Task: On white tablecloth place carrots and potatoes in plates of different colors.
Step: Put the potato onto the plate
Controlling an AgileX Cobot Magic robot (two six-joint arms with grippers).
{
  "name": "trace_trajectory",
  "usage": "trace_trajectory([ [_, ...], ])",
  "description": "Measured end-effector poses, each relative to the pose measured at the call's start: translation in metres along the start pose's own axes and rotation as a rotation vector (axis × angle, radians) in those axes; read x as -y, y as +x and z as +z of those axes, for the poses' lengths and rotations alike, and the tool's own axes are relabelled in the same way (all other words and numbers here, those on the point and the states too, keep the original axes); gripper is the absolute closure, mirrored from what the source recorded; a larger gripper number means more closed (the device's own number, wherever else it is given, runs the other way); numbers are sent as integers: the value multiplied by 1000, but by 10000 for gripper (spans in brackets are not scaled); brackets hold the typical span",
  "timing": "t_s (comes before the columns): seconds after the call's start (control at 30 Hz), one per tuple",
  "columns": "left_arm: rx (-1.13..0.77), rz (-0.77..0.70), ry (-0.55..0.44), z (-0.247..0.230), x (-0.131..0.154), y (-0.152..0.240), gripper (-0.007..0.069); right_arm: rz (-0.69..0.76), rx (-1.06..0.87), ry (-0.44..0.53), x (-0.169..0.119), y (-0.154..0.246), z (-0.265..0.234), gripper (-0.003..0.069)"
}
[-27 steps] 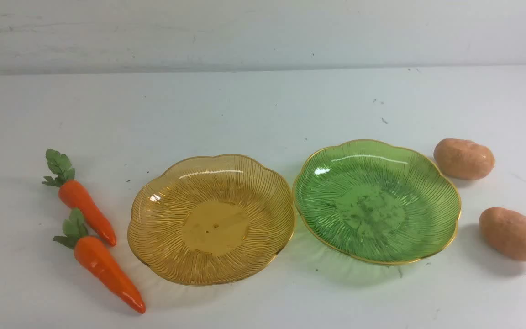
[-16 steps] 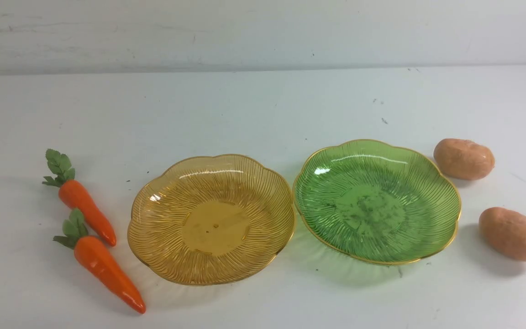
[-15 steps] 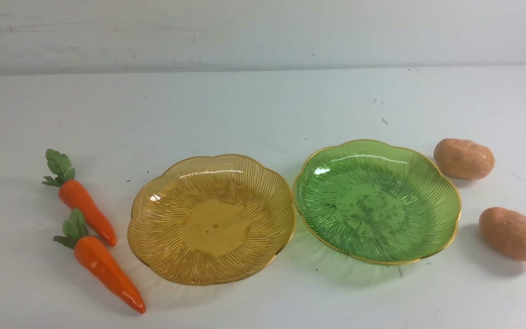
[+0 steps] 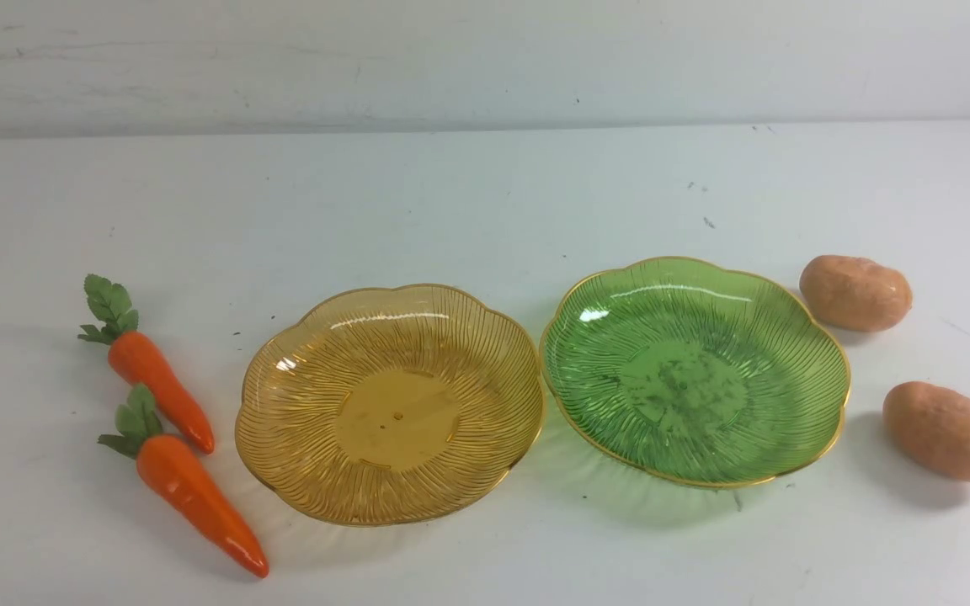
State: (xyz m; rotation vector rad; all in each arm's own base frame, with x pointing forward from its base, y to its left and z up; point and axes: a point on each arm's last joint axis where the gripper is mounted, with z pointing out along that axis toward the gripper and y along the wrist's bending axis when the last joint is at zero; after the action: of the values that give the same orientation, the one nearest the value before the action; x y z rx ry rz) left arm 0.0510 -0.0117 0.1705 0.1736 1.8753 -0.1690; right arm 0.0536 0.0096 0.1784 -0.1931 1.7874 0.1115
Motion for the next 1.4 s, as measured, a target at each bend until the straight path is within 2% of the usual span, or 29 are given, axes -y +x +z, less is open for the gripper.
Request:
trace_trajectory([
  [0.27, 0, 0, 0, 0, 0, 0, 629, -23, 37, 6, 0, -3, 0, 678],
  [0.33, 0, 0, 0, 0, 0, 0, 629, 18, 74, -3, 0, -6, 0, 678],
  [0.4, 0, 0, 0, 0, 0, 0, 629, 191, 113, -32, -2, -10, -1, 678],
  [0.5, 0, 0, 0, 0, 0, 0, 629, 578, 137, -97, -5, -14, -1, 678],
  [0.57, 0, 0, 0, 0, 0, 0, 629, 735, 135, -125, -6, -15, -1, 678],
  [0.67, 0, 0, 0, 0, 0, 0, 629, 857, 151, -145, -6, -17, -2, 678],
  [0.77, 0, 0, 0, 0, 0, 0, 629, 875, 163, -147, -6, -18, -2, 678],
  [0.87, 0, 0, 0, 0, 0, 0, 629, 877, 163, -153, -6, -20, -3, 678],
  [0.93, 0, 0, 0, 0, 0, 0, 629, 826, 207, -173, -6, -38, -10, 678],
  [1.0, 0, 0, 0, 0, 0, 0, 629, 689, 318, -197, -5, -78, -29, 678],
  [1.1, 0, 0, 0, 0, 0, 0, 629, 504, 266, -182, -7, -121, -39, 674],
  [1.17, 0, 0, 0, 0, 0, 0, 629, 371, 91, -133, -7, -134, -29, 673],
  [1.23, 0, 0, 0, 0, 0, 0, 629, 242, -228, -27, -1, -127, 0, 673],
  [1.3, 0, 0, 0, 0, 0, 0, 629, 169, -523, 87, 7, -107, 30, 673],
  [1.4, 0, 0, 0, 0, 0, 0, 629, 114, -791, 183, 14, -89, 65, 673],
])
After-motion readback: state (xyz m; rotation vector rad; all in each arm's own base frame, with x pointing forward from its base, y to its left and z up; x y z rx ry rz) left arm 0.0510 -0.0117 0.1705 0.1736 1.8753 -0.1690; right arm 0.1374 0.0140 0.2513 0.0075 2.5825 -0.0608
